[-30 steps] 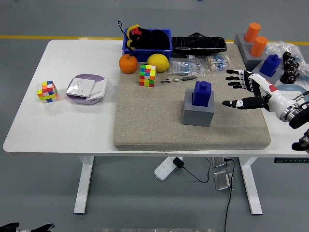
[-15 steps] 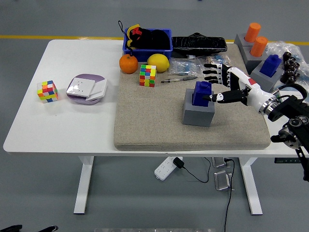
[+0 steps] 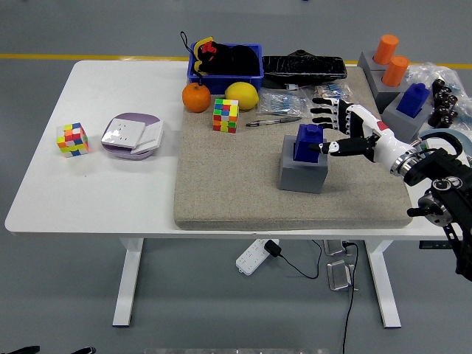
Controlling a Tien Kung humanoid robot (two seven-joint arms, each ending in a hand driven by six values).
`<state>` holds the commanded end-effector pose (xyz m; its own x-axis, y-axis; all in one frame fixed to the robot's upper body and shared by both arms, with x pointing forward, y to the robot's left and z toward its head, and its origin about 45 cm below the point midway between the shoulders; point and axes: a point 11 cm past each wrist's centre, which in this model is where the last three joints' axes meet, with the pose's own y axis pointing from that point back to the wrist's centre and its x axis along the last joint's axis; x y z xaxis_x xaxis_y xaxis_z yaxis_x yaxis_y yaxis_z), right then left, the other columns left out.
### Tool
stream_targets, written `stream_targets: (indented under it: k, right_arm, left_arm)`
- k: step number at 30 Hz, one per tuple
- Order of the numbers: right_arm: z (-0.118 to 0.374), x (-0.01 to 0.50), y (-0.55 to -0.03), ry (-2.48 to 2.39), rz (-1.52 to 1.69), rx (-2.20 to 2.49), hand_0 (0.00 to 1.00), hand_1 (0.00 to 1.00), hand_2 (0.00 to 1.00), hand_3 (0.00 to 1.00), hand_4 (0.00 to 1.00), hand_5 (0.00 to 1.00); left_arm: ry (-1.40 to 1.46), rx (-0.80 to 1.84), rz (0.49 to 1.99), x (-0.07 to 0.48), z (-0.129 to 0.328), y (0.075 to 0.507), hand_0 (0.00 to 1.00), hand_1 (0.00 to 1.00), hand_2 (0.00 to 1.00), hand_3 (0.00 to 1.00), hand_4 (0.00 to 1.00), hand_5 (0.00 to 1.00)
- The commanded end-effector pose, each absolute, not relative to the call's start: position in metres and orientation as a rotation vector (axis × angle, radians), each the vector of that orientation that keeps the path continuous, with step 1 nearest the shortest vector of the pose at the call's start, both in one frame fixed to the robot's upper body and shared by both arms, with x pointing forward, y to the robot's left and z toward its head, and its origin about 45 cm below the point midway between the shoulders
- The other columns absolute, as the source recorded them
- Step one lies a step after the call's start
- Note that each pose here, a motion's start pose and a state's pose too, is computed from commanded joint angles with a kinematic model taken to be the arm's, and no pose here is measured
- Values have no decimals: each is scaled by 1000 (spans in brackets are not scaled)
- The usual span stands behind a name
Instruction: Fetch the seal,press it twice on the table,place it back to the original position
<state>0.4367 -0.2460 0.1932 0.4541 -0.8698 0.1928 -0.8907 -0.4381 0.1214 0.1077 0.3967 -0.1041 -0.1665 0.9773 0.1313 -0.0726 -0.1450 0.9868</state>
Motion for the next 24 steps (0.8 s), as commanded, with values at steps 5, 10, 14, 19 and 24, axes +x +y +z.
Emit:
stream_targets:
  k: [5,10,14,19,24]
  right_arm:
    - [187,435,-246,-1552,136,2487,813,756,775,830,993,2]
    - [182,432,-243,-1549,122,2491,802,730,760,796,959,2]
    - [177,429,-239,-1553,106,2492,785,721,747,774,929,2]
    - [176,429,-237,-1562,104,2496,785,721,747,774,929,2]
    - [177,430,-234,-1589,129,2492,747,695,722,753,870,2]
  left_arm:
    - [1195,1164,1471,108,-104,396,813,784,763,801,679,413]
    - [1201,1160,1473,106,-105,394,813,785,763,800,680,414]
    - [1203,1161,1471,105,-106,393,813,785,763,800,683,415]
    - [1202,1157,1472,106,-106,393,813,785,763,800,683,415]
    - [1199,1158,1470,107,-106,393,813,785,763,800,684,416]
